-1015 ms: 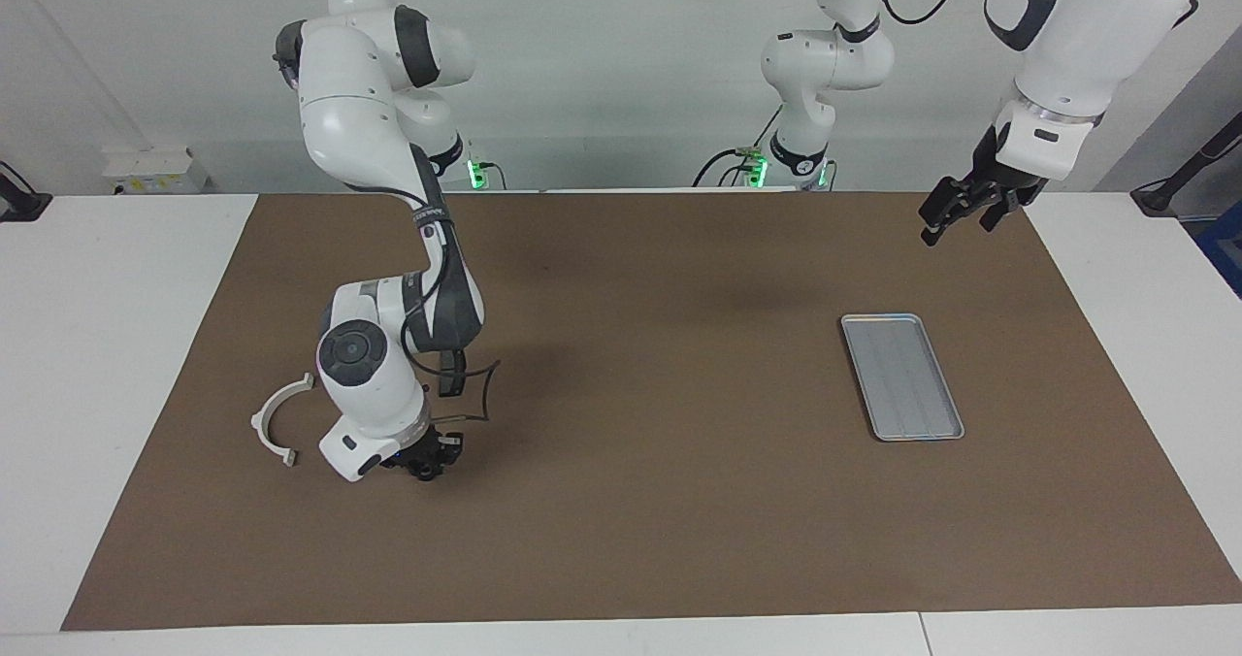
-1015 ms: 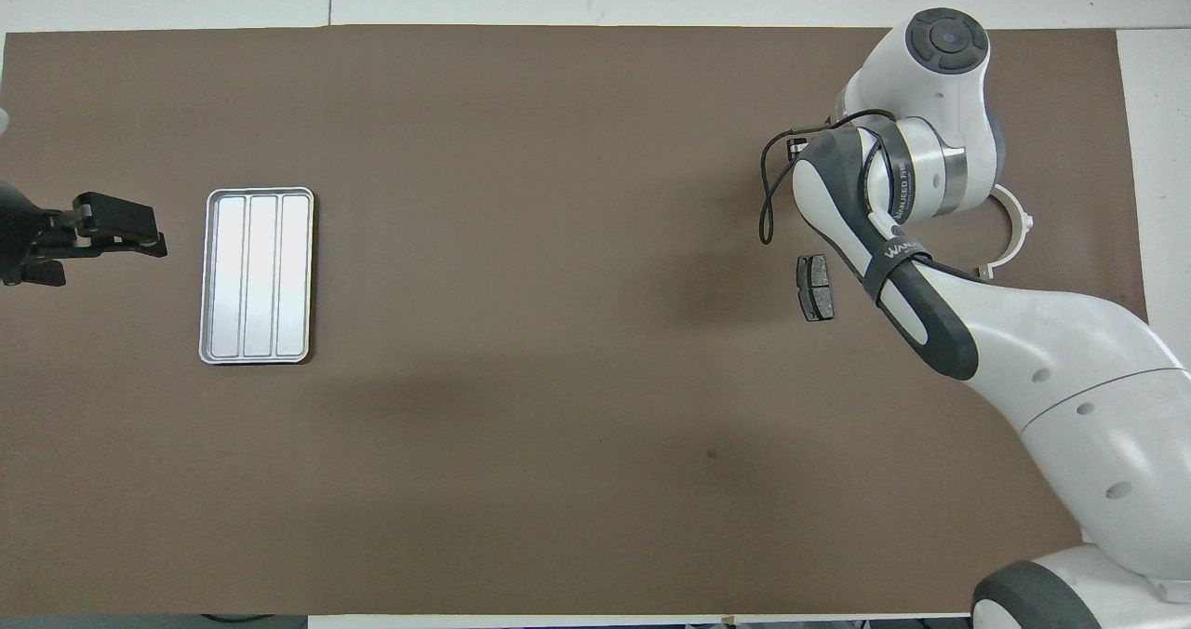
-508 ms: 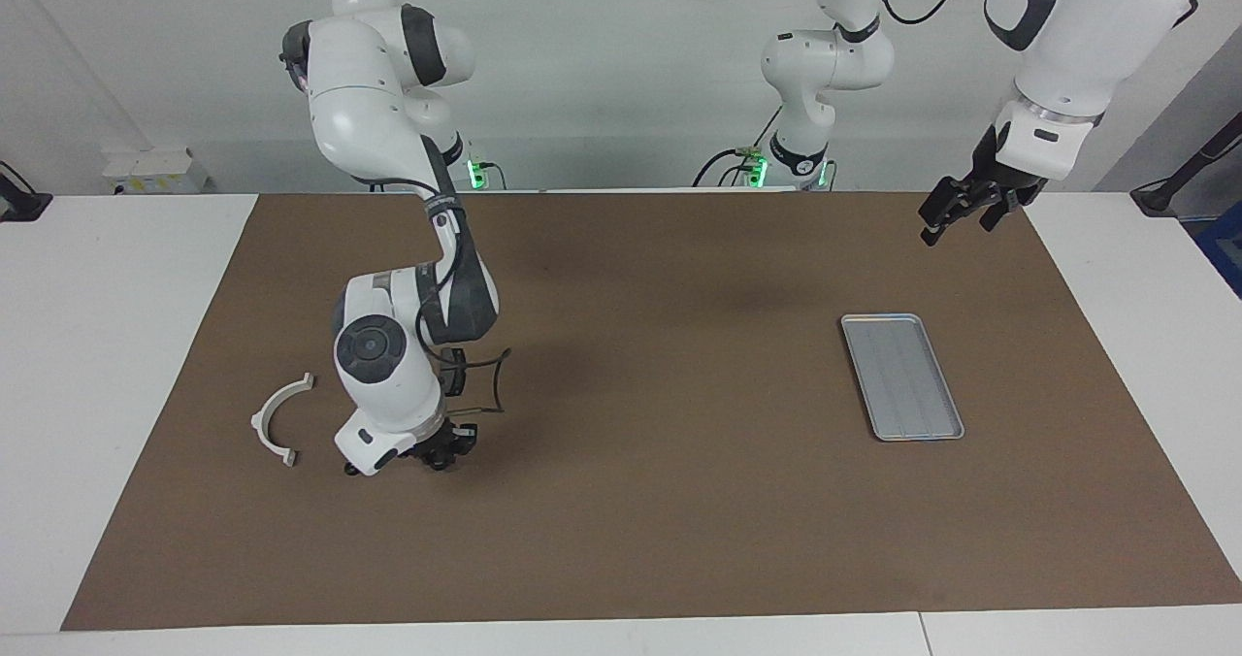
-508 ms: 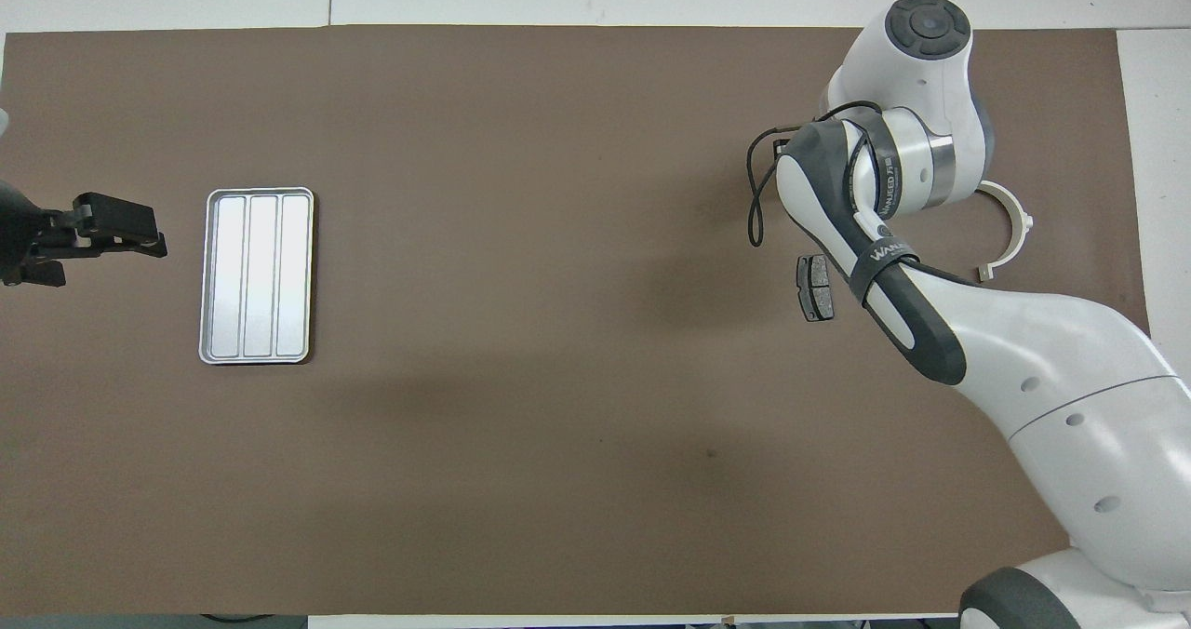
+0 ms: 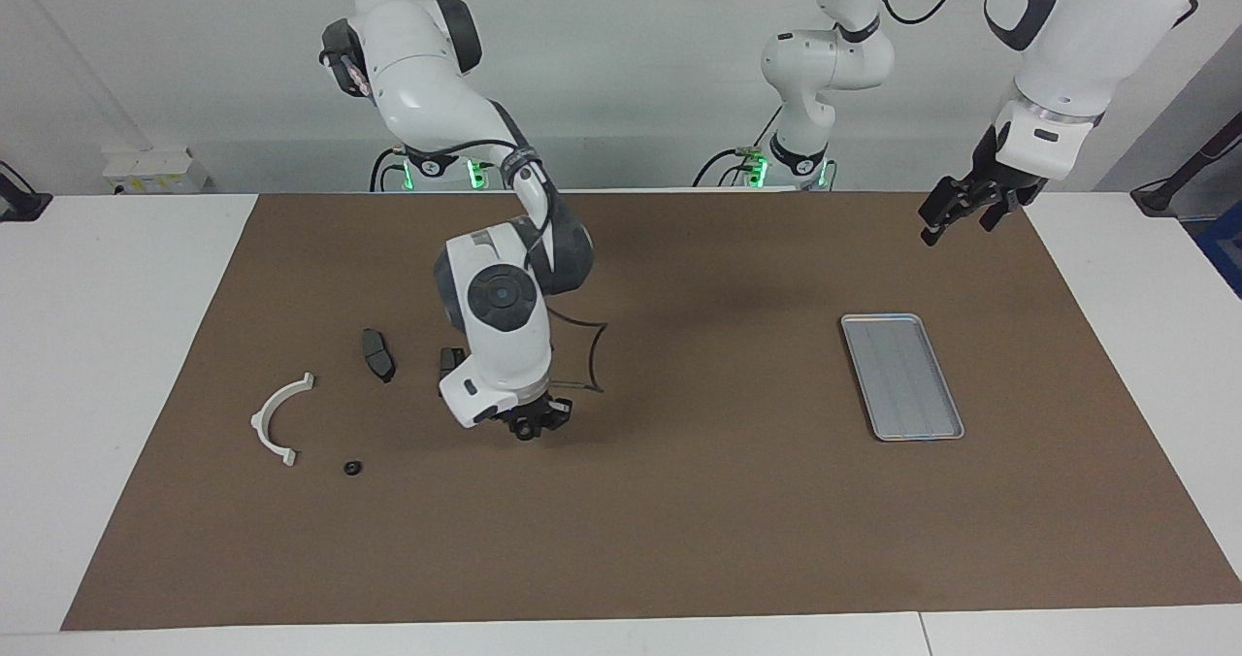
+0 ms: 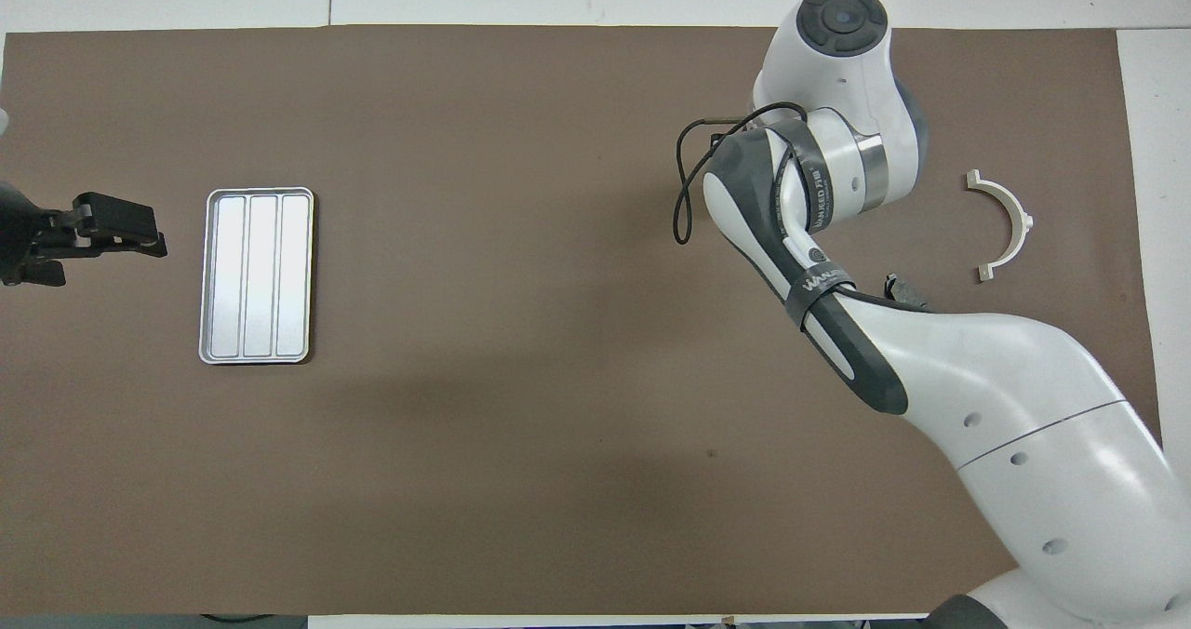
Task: Pick bearing gear from pile to tray
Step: 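Carry the bearing toward the table center and set it down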
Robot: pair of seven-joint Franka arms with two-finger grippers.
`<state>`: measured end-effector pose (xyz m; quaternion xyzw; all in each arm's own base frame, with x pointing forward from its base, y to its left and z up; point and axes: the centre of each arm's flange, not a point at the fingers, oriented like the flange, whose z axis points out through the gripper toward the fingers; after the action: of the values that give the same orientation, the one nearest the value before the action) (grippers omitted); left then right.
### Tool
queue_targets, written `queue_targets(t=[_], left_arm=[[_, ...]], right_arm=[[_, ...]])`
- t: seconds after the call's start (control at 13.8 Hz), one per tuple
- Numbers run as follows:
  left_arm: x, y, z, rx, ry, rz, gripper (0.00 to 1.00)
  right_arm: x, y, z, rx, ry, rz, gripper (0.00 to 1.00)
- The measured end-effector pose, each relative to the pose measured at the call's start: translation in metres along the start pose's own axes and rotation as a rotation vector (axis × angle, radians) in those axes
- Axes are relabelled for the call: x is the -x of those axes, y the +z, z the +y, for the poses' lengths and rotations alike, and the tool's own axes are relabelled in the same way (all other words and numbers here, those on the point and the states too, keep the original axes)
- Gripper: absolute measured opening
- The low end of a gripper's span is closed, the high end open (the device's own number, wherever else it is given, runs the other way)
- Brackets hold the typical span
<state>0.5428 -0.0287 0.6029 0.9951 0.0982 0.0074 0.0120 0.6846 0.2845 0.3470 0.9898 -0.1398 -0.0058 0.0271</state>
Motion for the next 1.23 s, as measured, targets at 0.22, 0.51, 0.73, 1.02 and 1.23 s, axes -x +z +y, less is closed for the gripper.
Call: queue_targets(t=[0.22,0.51,0.73,1.02,1.23], left_arm=[[0.000,0.000,0.000,0.000,0.000,0.000,1.00],[0.000,0.000,0.000,0.000,0.000,0.000,1.00],[0.000,0.000,0.000,0.000,0.000,0.000,1.00],[0.000,0.000,0.000,0.000,0.000,0.000,1.00],[0.000,0.000,0.000,0.000,0.000,0.000,1.00]], right_arm=[[0.048,-0.005,-0.059,-0.022,0.125,0.025,0.35],[0.116,-0.004,-0.129,-0.073,0.290,0.049,0.35],[0.158,0.010,-0.167,-0.105,0.380,0.052,0.35],[0.185,0.040,-0.189,-0.097,0.434,0.041,0.35],[0.184,0.048,-0.190,-0.097,0.441,0.041,0.35]])
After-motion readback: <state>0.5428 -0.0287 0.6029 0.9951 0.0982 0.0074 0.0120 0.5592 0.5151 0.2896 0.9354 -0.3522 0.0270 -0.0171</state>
